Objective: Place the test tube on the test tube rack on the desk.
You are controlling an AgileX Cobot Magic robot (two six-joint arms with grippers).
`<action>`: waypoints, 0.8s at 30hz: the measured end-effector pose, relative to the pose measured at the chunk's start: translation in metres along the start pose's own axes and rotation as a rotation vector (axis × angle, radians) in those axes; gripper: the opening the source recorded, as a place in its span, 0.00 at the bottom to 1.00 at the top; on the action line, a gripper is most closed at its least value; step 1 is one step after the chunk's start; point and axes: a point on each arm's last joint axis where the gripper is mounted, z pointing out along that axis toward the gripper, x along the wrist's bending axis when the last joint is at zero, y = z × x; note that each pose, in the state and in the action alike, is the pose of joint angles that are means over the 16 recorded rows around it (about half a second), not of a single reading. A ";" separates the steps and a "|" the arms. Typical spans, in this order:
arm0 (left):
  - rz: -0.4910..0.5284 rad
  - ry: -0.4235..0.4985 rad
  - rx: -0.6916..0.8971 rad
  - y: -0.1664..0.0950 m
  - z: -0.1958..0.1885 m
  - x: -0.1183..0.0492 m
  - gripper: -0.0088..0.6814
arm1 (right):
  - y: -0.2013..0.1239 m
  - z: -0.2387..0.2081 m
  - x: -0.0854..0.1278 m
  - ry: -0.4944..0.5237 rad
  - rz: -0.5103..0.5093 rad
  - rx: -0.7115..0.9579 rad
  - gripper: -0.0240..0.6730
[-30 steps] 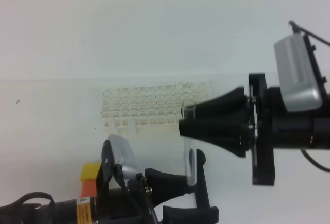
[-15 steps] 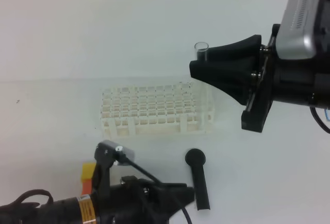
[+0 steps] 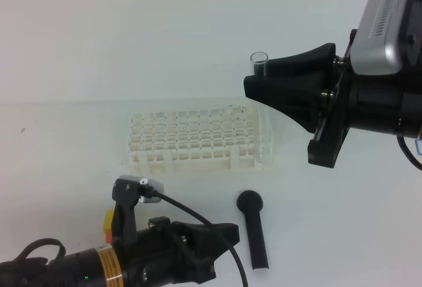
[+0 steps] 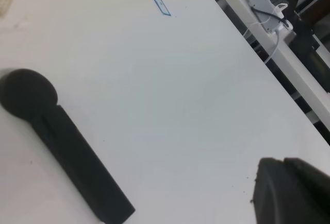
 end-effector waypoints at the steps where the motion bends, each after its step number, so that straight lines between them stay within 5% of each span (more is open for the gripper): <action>1: 0.000 0.000 0.000 0.000 0.000 0.000 0.02 | 0.000 0.000 0.000 0.000 -0.001 0.000 0.22; 24: 0.011 0.005 0.000 0.000 0.000 0.000 0.02 | 0.000 0.000 0.000 0.000 -0.013 0.000 0.22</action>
